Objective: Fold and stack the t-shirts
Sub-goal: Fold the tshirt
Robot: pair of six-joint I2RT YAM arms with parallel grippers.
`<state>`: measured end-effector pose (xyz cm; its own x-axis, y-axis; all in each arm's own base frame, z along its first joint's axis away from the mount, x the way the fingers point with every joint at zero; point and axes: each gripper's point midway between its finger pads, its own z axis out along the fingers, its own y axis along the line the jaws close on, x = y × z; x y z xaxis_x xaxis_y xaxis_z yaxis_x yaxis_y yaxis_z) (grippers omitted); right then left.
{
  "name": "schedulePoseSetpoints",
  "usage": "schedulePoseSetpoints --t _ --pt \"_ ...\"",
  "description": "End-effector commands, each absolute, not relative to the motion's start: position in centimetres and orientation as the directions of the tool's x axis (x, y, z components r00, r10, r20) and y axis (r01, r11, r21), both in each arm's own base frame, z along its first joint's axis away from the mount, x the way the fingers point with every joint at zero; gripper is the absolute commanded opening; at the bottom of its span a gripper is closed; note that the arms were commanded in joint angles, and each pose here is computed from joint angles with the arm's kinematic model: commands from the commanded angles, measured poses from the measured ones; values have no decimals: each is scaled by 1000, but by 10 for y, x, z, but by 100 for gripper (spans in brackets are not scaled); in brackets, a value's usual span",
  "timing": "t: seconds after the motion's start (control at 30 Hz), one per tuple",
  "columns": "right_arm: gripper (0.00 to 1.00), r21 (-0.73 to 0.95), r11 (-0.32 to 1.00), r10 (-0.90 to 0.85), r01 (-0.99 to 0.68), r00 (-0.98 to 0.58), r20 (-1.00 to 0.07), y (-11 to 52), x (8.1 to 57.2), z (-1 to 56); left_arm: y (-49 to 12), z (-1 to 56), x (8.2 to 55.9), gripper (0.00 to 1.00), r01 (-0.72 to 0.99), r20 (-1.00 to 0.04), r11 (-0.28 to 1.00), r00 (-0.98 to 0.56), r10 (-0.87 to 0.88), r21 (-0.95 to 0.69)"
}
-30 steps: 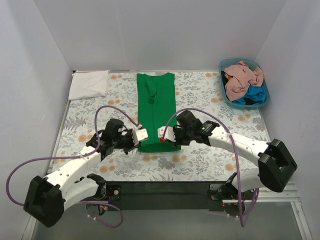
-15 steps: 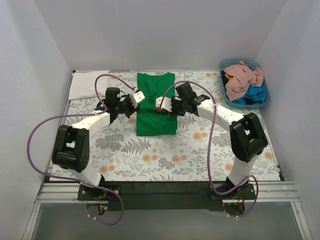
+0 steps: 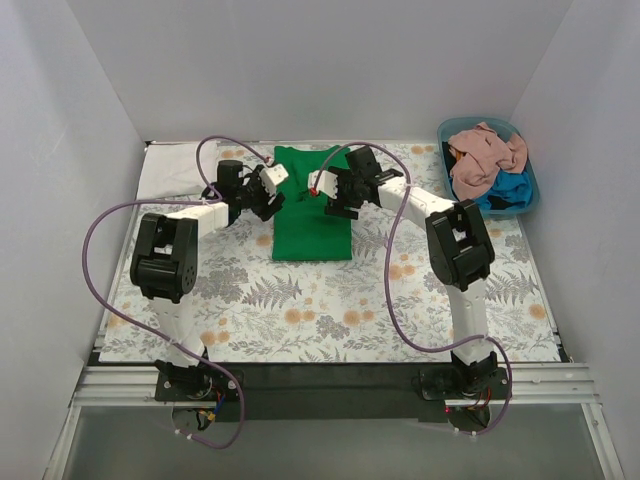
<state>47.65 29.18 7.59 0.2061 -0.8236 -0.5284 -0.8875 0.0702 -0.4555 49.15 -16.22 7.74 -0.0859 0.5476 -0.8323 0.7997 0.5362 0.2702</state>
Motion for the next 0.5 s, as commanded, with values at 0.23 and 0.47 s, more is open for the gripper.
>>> schedulePoseSetpoints --t 0.23,0.47 --pt "77 -466 186 -732 -865 194 -653 280 431 168 -156 137 432 54 784 -897 589 -100 431 195" --pt "45 -317 28 -707 -948 206 -676 278 339 129 -169 107 333 41 902 -882 410 -77 464 137"
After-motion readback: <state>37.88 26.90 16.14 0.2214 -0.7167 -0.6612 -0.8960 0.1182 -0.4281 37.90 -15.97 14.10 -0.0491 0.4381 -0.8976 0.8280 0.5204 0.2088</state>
